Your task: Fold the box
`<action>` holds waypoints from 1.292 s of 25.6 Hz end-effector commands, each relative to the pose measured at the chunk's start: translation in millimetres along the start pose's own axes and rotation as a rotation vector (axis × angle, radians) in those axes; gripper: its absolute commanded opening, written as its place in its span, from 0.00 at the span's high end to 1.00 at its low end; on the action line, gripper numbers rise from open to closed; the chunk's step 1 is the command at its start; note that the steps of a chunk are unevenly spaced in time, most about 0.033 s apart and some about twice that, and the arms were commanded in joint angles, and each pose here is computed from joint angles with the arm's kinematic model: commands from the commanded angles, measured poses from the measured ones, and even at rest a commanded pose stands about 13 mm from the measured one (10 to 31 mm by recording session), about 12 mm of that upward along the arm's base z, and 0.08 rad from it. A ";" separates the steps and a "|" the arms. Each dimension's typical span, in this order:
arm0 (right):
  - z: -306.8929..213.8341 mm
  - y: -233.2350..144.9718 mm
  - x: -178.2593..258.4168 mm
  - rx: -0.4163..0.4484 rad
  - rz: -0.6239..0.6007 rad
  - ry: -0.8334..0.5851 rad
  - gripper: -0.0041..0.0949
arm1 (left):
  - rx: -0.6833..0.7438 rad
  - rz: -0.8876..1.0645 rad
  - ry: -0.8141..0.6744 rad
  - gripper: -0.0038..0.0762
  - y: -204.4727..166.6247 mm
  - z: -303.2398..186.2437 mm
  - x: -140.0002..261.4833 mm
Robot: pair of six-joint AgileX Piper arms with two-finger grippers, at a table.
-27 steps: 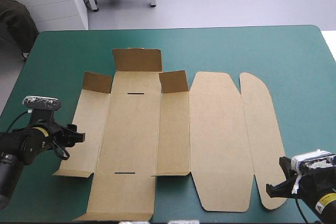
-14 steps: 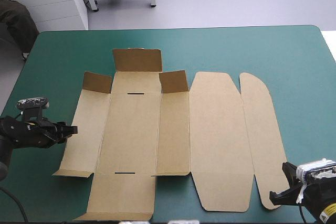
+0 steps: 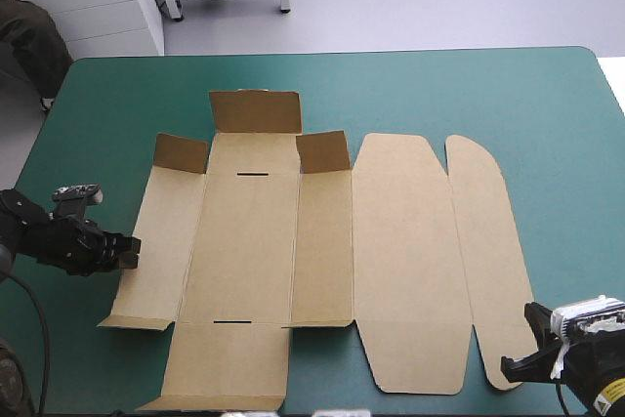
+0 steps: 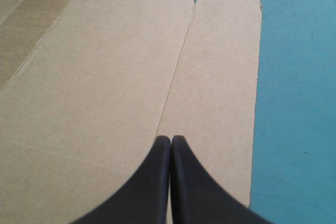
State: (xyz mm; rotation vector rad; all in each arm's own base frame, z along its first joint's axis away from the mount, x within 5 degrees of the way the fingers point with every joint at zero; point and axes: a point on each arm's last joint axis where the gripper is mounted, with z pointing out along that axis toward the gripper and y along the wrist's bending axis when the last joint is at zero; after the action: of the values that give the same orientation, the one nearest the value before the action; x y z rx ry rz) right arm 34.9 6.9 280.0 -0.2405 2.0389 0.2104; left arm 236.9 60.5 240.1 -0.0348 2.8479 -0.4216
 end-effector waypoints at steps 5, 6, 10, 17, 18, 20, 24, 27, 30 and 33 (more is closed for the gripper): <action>-3.1 0.6 -12.1 0.000 -0.016 -0.073 0.98 | -0.025 0.003 -0.029 0.52 -1.3 -13.1 -6.3; -3.1 0.6 -12.1 0.000 -0.019 -0.073 0.98 | -0.017 0.001 -0.012 0.52 -0.9 -10.3 -6.4; -3.1 1.6 -12.0 -0.011 -0.031 -0.072 0.98 | 0.015 -0.016 0.037 0.52 1.3 -0.6 -7.2; -3.1 2.3 -11.9 -0.018 -0.038 -0.071 0.98 | 0.213 -0.069 0.131 0.52 -9.0 11.1 -5.7; -3.1 2.3 -11.9 -0.018 -0.038 -0.071 0.98 | 0.216 -0.074 0.137 0.51 -9.4 10.9 -5.2; -3.1 2.3 -11.9 -0.018 -0.038 -0.071 0.98 | 0.222 -0.099 0.149 0.48 -11.0 11.0 -4.8; -3.1 2.3 -11.9 -0.018 -0.038 -0.071 0.98 | 0.232 -0.041 0.203 0.39 -23.8 17.7 -4.5; -3.1 2.3 -11.9 -0.018 -0.038 -0.071 0.98 | 0.230 -0.005 0.257 0.39 -37.8 26.8 -4.8; -3.1 2.3 -11.9 -0.018 -0.038 -0.071 0.98 | 0.250 0.040 0.308 0.39 -51.5 32.0 -2.9; -3.1 2.3 -11.9 -0.018 -0.038 -0.071 0.98 | 0.273 0.040 0.311 0.39 -60.6 33.8 -3.5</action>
State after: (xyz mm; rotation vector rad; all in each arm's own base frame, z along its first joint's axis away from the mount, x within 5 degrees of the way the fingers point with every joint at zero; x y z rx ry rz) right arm 34.3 8.5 279.8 -0.2816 2.0358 0.2126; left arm 251.8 6.7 211.2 0.1194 3.0635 -0.7499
